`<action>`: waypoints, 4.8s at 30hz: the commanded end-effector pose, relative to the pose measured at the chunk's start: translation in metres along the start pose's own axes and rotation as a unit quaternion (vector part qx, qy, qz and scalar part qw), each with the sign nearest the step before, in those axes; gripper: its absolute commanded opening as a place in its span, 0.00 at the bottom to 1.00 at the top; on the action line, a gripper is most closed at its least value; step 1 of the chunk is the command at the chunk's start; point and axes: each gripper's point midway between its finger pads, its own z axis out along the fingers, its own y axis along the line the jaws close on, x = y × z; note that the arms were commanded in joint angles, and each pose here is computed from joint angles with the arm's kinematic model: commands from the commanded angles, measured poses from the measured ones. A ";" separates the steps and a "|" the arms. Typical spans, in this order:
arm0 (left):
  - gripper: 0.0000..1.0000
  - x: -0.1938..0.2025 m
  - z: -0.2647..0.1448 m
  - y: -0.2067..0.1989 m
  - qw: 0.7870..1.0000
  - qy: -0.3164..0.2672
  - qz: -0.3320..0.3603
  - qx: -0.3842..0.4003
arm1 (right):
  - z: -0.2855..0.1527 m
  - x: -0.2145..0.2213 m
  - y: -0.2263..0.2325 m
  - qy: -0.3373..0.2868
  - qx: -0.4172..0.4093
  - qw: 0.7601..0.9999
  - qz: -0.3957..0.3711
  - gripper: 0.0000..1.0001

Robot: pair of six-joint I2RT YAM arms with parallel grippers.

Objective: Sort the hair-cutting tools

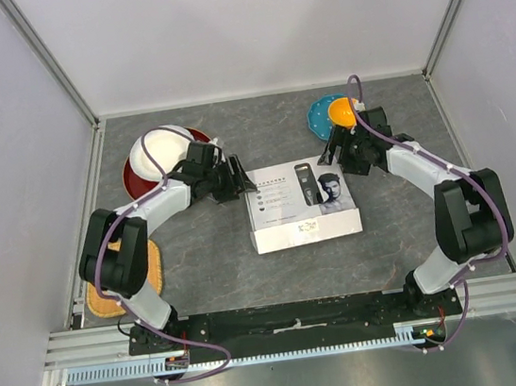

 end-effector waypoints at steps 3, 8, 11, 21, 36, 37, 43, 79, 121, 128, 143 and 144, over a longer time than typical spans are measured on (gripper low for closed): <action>0.70 -0.008 0.013 -0.013 0.999 -0.001 -0.014 0.033 | 0.013 0.009 -0.009 0.017 0.010 1.000 -0.004 0.89; 0.68 -0.016 0.022 -0.021 0.998 -0.010 -0.018 0.055 | 0.020 0.018 0.014 0.030 -0.068 0.997 0.023 0.90; 0.68 -0.030 0.024 -0.033 0.997 -0.024 -0.011 0.074 | 0.023 0.015 0.026 0.027 -0.094 0.994 0.041 0.90; 0.68 -0.066 0.041 -0.039 0.997 -0.056 0.007 0.060 | 0.038 -0.004 0.053 0.005 -0.102 0.994 0.034 0.90; 0.79 -0.062 -0.014 -0.033 0.992 -0.107 0.056 0.031 | -0.051 -0.039 0.013 -0.130 0.042 0.990 -0.016 0.96; 0.79 -0.058 -0.015 -0.034 0.992 -0.103 0.056 0.034 | -0.054 -0.038 0.014 -0.129 0.042 0.991 -0.018 0.96; 0.75 -0.032 -0.037 -0.028 0.995 -0.091 0.026 0.014 | -0.067 -0.003 0.017 -0.089 0.009 0.996 -0.028 0.95; 0.53 0.066 -0.055 -0.026 0.994 0.067 0.076 0.029 | -0.067 0.118 -0.001 0.142 0.004 0.990 -0.023 0.83; 0.41 0.075 -0.056 -0.024 0.992 0.088 0.079 0.033 | -0.075 0.120 -0.016 0.128 0.038 0.991 -0.024 0.57; 0.40 0.078 -0.055 -0.022 0.993 0.092 0.074 0.031 | -0.075 0.124 -0.018 0.132 0.039 0.990 -0.028 0.56; 0.33 0.081 -0.048 -0.020 0.992 0.097 0.069 0.033 | -0.070 0.130 -0.028 0.132 0.047 0.990 -0.031 0.47; 0.32 0.081 -0.048 -0.019 0.992 0.096 0.069 0.032 | -0.068 0.131 -0.029 0.131 0.047 0.990 -0.031 0.46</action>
